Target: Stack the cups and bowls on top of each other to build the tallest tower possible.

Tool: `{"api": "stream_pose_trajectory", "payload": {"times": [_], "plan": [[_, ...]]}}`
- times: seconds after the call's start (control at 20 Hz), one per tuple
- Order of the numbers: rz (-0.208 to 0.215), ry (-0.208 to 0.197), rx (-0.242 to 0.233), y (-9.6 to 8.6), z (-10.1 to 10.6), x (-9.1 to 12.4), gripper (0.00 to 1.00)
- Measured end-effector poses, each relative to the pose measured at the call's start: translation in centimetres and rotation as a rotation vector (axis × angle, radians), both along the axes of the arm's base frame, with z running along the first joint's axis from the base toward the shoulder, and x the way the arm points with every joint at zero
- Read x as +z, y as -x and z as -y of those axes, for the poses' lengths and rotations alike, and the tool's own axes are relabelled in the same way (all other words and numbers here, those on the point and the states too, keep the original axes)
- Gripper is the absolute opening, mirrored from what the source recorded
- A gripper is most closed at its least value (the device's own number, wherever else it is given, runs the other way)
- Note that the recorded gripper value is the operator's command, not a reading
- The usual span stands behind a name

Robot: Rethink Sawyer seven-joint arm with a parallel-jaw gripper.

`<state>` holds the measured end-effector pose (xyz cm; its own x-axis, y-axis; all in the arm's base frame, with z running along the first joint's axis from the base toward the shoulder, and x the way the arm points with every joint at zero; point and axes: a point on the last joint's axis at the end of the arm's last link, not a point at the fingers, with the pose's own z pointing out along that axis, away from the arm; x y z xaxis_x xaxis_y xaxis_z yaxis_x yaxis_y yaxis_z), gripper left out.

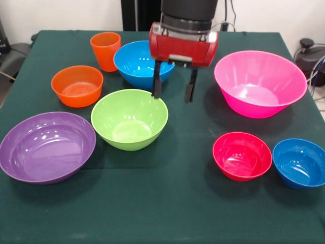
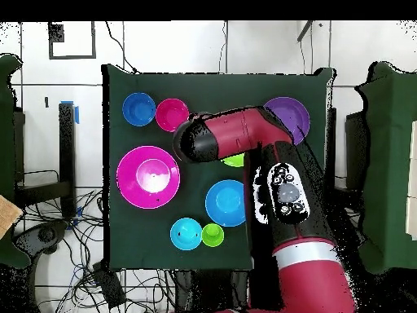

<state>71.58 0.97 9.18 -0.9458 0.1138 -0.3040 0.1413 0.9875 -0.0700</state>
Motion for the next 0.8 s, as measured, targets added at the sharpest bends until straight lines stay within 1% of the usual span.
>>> {"api": "stream_pose_trajectory", "payload": {"times": [0.05, 0.1, 0.15, 0.25, 0.45, 0.65, 0.8], "plan": [[0.011, 0.000, 0.011, 0.0, 0.0, -0.5, 1.00], [0.038, -0.002, 0.037, 0.3, 0.1, -1.8, 1.00], [0.048, -0.005, 0.046, 0.4, 0.1, -2.4, 1.00], [0.058, -0.008, 0.057, 0.6, 0.1, -3.0, 1.00], [0.081, -0.009, 0.097, 1.4, 0.2, -4.8, 1.00], [0.086, -0.006, 0.128, 1.9, 0.2, -6.4, 1.00], [0.070, -0.007, 0.139, 2.7, 0.5, -7.7, 1.00]]}}
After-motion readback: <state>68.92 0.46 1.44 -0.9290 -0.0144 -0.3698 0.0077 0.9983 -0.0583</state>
